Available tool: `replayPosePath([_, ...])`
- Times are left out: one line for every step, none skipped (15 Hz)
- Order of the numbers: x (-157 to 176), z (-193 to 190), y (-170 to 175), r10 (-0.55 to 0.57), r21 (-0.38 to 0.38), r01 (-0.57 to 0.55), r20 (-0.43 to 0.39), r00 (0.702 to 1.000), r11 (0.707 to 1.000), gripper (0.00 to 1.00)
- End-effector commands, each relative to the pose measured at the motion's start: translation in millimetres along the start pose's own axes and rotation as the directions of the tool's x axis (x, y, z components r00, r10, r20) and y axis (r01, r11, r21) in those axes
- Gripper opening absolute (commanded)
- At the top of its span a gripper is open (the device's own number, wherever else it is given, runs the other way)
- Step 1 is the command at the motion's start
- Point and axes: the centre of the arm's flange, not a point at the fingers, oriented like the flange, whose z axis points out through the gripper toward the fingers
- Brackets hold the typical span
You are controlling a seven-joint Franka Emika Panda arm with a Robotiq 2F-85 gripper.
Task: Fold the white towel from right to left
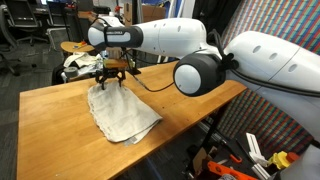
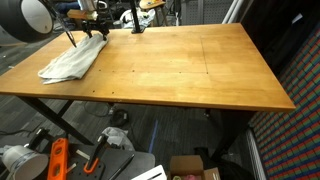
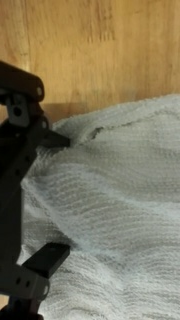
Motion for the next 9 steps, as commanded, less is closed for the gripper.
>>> replayPosePath([-13, 3, 12, 0.012, -0.038, -0.014, -0.056, 0.998, 0.999, 1.00])
replayPosePath([-12, 2, 15, 0.015, -0.041, -0.017, -0.051, 0.999, 0.999, 1.00])
replayPosePath([-11, 1, 18, 0.016, -0.040, -0.018, -0.043, 0.999, 0.999, 1.00])
replayPosePath([-9, -2, 21, 0.020, -0.036, -0.022, -0.038, 0.999, 0.999, 1.00])
replayPosePath([-8, -3, 24, 0.026, -0.034, -0.027, -0.037, 0.999, 0.999, 1.00])
replayPosePath([-7, -4, 27, 0.029, -0.033, -0.030, -0.032, 0.999, 0.999, 1.00])
replayPosePath([-6, -5, 31, 0.036, -0.030, -0.037, -0.032, 0.999, 0.999, 1.00])
replayPosePath([-5, -5, 34, 0.041, -0.029, -0.042, -0.034, 0.999, 0.999, 1.00])
replayPosePath([-4, -5, 39, 0.047, -0.028, -0.048, -0.034, 0.998, 0.998, 1.00])
